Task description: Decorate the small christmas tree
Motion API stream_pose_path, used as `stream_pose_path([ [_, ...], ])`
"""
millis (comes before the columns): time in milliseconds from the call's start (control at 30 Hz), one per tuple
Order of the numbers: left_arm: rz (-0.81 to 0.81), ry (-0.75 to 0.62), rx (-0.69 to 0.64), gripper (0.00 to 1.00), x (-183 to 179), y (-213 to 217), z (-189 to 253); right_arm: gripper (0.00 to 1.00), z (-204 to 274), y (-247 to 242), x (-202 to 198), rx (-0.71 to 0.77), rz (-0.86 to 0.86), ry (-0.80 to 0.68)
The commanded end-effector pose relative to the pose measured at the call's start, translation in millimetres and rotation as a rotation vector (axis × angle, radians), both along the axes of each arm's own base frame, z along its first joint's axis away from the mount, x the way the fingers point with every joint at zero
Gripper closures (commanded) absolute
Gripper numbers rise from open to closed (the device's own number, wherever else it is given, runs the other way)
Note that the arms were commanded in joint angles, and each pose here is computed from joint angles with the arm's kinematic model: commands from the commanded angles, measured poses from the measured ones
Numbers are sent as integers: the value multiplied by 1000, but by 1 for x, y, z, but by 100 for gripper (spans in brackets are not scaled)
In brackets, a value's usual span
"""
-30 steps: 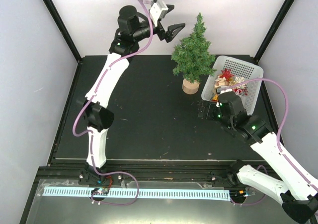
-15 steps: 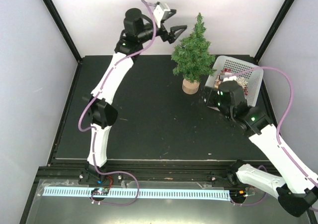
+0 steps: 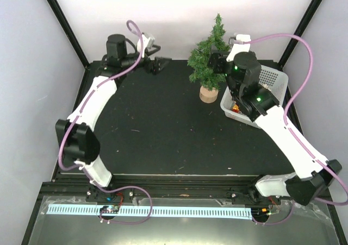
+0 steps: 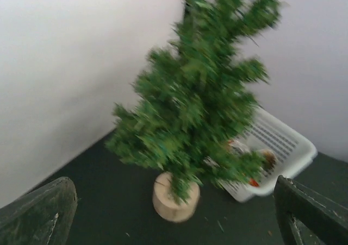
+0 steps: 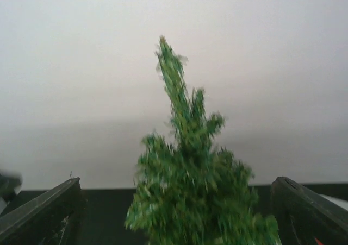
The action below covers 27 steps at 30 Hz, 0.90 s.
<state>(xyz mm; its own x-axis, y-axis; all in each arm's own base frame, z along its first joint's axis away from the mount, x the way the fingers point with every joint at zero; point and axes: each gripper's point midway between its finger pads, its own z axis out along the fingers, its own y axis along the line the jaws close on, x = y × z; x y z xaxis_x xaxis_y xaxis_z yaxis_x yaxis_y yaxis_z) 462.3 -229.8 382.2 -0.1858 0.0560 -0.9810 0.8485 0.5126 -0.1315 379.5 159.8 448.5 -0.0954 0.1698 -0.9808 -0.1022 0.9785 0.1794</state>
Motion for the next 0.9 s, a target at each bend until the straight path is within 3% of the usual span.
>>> stream_pose_path([
  [0,-82,-57,83,1,-52,2,-21,9,44,-1,17,-36,-25,-151],
  [300,-85,25,134,1,-101,23,-71,10,52,0,64,-56,-36,-151],
  [867,-88,129,82,1,-97,49,-91,10,38,14,127,-80,-7,-88],
])
